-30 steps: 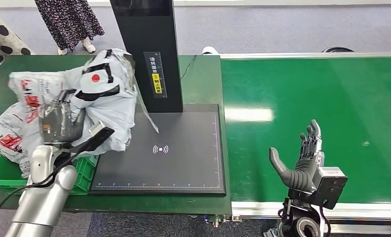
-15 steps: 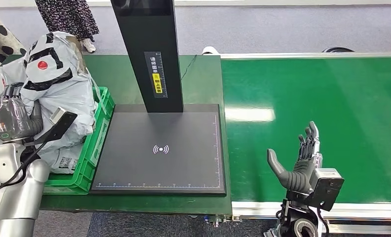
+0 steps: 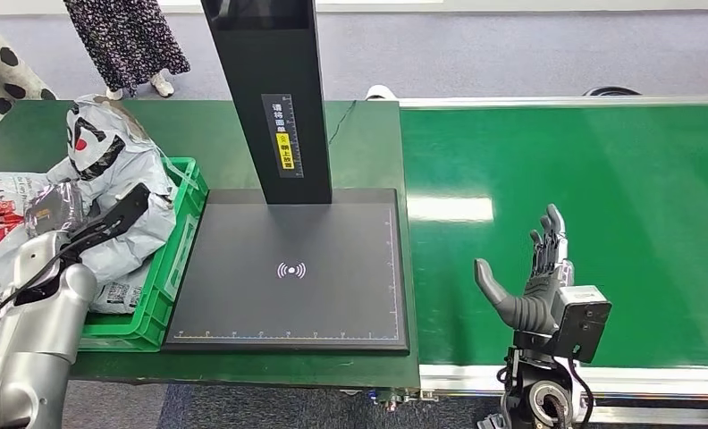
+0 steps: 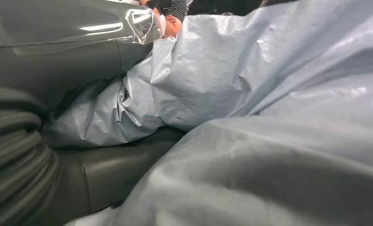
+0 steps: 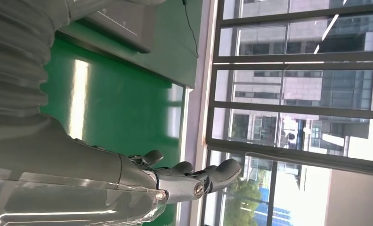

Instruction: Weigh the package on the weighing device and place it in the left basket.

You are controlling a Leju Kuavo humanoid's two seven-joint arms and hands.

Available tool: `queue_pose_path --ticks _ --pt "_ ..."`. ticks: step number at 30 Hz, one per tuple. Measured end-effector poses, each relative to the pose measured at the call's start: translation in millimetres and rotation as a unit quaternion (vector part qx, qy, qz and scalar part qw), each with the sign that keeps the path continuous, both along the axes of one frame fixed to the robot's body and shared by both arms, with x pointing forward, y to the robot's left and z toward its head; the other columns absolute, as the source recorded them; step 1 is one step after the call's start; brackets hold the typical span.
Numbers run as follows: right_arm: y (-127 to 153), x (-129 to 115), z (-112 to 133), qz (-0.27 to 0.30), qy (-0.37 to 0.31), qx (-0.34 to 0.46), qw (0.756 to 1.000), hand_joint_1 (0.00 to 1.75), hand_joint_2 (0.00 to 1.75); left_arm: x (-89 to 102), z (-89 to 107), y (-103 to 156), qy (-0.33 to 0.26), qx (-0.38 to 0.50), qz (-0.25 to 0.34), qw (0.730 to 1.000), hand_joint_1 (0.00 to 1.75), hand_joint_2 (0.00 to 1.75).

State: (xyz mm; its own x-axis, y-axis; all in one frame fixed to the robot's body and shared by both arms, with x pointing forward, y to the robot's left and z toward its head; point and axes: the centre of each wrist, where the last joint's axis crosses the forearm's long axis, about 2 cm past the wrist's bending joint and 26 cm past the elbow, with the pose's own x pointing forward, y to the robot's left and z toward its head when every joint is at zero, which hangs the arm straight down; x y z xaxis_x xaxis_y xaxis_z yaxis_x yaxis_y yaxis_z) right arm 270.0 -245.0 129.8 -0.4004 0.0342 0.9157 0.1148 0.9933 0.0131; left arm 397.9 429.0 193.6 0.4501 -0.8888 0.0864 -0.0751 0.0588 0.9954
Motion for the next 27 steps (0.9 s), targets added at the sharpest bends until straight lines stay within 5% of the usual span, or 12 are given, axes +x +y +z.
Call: queue_pose_path --ticks 12,16,27 --pt "-0.1 7.5 1.7 0.001 0.005 0.004 1.0 0.0 1.75 3.2 -15.1 -2.9 0.075 -0.021 -0.047 0.996 1.75 1.75" --pt "-1.1 10.5 1.9 0.001 0.007 0.004 1.0 0.0 1.75 -2.2 -24.5 -14.9 0.1 -0.034 -0.083 0.991 0.07 1.75" --pt "-1.6 9.6 -0.9 0.001 0.013 0.005 1.0 0.0 1.75 -27.9 -34.7 -42.8 0.032 -0.015 -0.076 0.997 0.0 1.75"
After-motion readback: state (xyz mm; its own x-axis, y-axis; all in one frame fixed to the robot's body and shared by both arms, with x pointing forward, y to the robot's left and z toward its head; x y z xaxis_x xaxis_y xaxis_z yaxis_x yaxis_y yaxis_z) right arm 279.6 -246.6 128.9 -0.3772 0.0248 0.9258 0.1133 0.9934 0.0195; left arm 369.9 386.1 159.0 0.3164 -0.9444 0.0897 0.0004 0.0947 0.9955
